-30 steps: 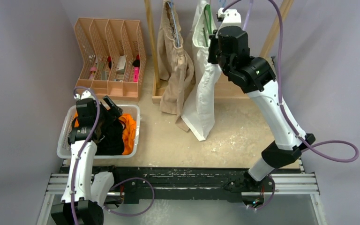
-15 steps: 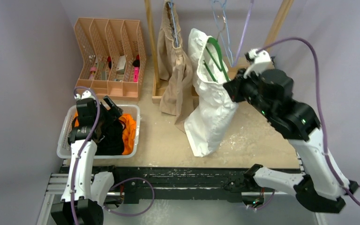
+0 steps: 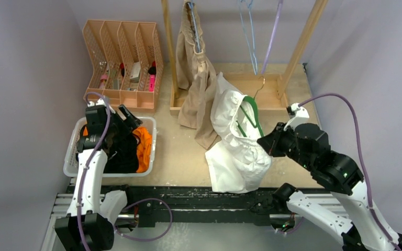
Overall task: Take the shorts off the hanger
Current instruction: Pick up the hanger from the clothes rod.
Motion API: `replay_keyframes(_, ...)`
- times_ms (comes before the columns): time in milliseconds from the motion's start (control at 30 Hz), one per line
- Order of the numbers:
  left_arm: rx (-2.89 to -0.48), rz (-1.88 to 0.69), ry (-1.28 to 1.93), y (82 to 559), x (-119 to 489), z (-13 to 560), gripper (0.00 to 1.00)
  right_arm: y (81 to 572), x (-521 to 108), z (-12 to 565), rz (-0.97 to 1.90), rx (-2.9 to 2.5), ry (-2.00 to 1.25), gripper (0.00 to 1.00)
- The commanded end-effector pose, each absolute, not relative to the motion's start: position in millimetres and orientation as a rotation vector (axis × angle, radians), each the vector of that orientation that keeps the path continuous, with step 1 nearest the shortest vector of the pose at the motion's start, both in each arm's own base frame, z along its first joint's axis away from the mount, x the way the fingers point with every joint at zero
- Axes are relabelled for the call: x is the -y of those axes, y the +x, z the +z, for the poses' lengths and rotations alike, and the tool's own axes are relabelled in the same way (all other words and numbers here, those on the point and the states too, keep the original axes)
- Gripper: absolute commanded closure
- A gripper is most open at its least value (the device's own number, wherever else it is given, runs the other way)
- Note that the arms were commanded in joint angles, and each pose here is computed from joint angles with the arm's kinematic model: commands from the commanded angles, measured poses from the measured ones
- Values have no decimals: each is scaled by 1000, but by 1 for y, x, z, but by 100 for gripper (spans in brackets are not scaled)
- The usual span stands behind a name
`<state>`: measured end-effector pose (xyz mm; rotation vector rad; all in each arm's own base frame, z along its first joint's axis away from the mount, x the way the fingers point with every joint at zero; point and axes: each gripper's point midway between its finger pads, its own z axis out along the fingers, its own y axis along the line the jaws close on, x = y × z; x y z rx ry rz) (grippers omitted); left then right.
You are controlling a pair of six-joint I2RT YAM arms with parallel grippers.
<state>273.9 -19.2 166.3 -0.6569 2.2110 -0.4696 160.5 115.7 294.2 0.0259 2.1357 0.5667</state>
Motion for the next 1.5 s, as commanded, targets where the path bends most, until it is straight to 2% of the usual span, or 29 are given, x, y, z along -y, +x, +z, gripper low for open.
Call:
replay_keyframes(0,-2039,-704,-586,286,50,228,21,154,-125,287,708,-2151,216,100)
replay_keyframes(200,-1990,-864,-483,280,112,254,19,162,-129,255,747,-2151,380,100)
replay_keyframes(333,-2040,-850,-376,261,168,261,17,171,-145,244,800,-2138,341,100)
replay_keyframes(500,-1983,-1084,-339,241,239,277,17,183,-145,230,707,-2166,300,100)
replay_keyframes(600,-2014,-1114,-269,231,288,279,18,182,-148,224,700,-2185,256,100)
replay_keyframes(767,-1962,-1245,-114,230,364,324,19,177,-155,215,729,-2211,185,100)
replay_keyframes(933,-1998,-1172,-111,255,396,325,20,172,-155,212,741,-2214,163,100)
replay_keyframes(1100,-2016,-1349,-212,261,434,317,24,170,-151,218,744,-2187,162,100)
replay_keyframes(1367,-2071,-1436,-341,267,455,283,28,169,-149,221,745,-2168,145,100)
replay_keyframes(1467,-2058,-1475,-322,270,467,282,32,167,-151,222,758,-2172,123,100)
